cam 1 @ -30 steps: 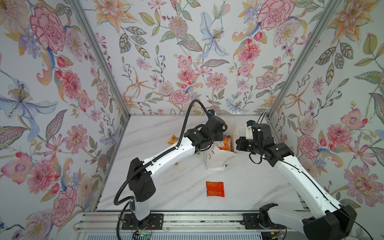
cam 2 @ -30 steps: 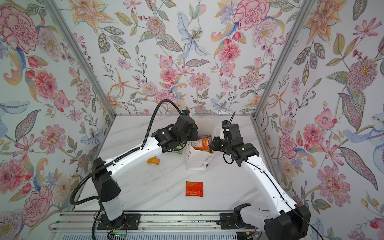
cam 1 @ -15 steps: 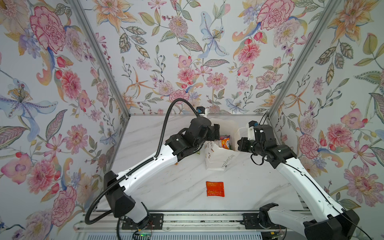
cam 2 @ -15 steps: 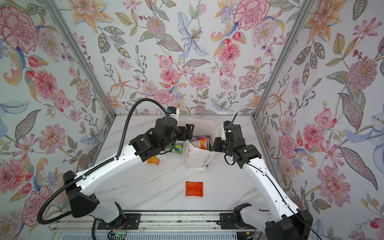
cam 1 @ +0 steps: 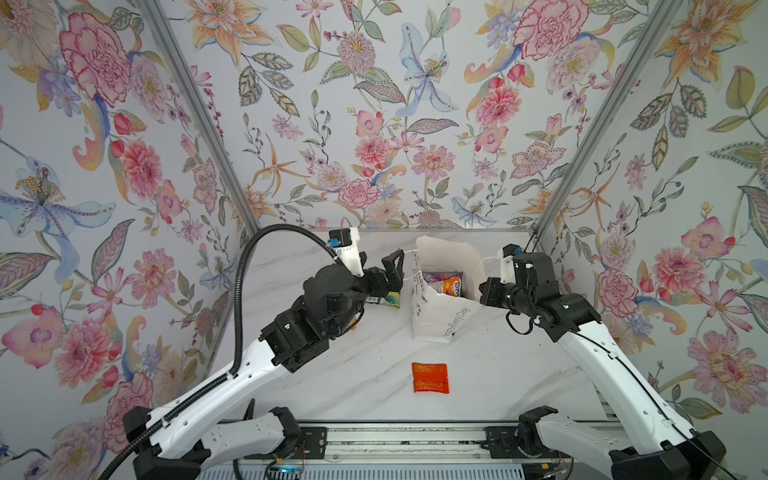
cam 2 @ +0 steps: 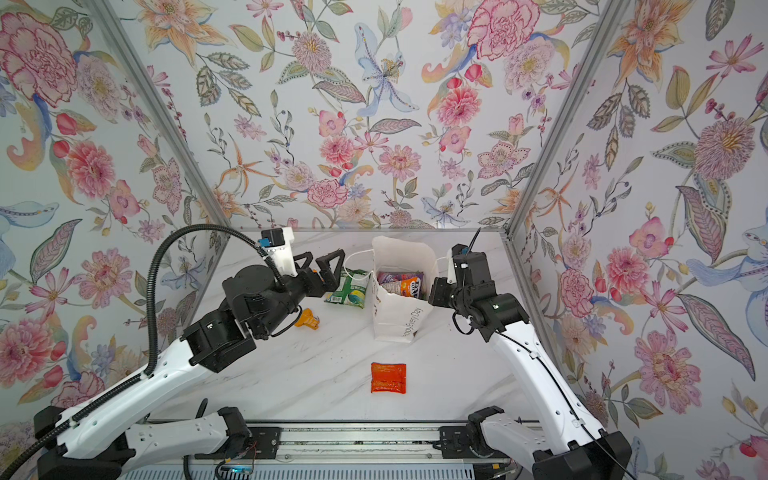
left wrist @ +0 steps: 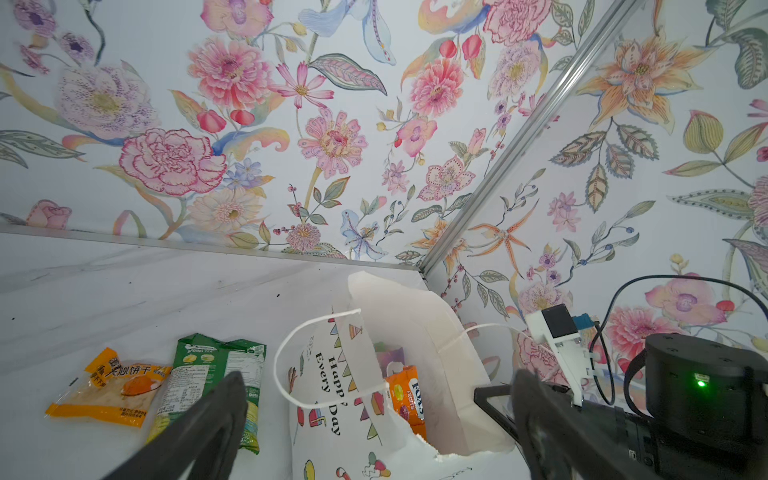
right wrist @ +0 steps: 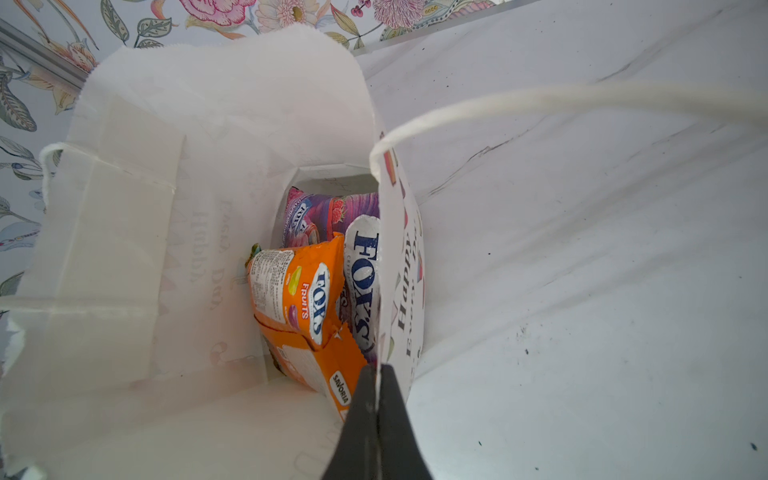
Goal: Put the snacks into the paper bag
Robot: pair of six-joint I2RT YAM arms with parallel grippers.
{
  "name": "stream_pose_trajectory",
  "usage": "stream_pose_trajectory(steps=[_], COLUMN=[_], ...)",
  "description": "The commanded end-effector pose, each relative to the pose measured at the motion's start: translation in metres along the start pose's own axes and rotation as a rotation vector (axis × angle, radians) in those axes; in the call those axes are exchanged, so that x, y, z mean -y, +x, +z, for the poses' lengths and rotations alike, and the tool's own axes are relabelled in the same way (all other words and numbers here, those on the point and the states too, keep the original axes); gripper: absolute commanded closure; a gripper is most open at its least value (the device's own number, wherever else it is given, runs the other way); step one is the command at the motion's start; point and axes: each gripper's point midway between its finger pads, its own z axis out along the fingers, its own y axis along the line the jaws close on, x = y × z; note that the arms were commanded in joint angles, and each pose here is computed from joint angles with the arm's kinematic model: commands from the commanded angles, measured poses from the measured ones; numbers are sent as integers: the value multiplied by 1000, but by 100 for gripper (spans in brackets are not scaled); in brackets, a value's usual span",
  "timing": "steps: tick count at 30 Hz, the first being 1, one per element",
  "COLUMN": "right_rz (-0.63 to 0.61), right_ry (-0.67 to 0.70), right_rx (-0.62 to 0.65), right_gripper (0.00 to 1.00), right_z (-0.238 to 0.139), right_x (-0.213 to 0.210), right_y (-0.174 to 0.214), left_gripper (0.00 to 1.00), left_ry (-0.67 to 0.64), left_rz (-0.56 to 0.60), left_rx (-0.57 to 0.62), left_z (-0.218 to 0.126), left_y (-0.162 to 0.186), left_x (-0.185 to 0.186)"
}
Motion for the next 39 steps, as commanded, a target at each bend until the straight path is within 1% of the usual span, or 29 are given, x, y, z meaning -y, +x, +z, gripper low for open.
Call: stream_pose_trajectory(steps=[1, 3, 6, 8, 12, 15, 18, 20, 25, 29, 31, 32, 33, 39], right_rz=[9, 9, 12, 15, 20, 20, 13, 8, 13, 9, 8, 8, 8, 16], right_ry=[12, 13, 20, 26, 44, 30, 39, 40, 39, 40, 36, 37, 35, 36], right_rx=[69, 73, 79, 82, 68, 73, 87, 89, 80, 84, 87, 89, 87, 76], right_gripper=[100, 100, 100, 100, 100, 100, 100, 100, 100, 100, 100, 100, 100, 100], right_z=[-12, -14, -16, -16, -11, -14, -18, -19, -17, -19, -20, -21, -21, -19], right_x=[3, 4, 5, 7, 11, 9, 11, 12, 16, 18, 18, 19, 19, 22], right_y=[-13, -13, -13, -13, -9, -9, -10, -9, -5, -5, -6, -6, -6, -4], left_gripper=[1, 1, 1, 1, 1, 1, 1, 1, 1, 1, 3, 4, 5, 13], left_ry=[-104, -220, -306, -347, -379, -355, -388, -416, -415, -431, -411, -391, -413, -426], left_rz=[-102, -117, -170, -226, -323, -366, -354, -366, -456, -494, -509, -512, -506, -527], left_rx=[120, 95, 31, -15, -131, -196, -271, -314, -371, -403, -411, -408, -438, -457], left_z=[-15, -16, -11, -4, 19, 39, 56, 63, 82, 95, 103, 108, 112, 124], left_y=[-21, -10, 17, 40, 99, 126, 146, 161, 198, 219, 226, 223, 236, 252], left_x=[-31, -64, -103, -126, -164, -175, -182, -188, -197, -204, -202, -198, -204, -210])
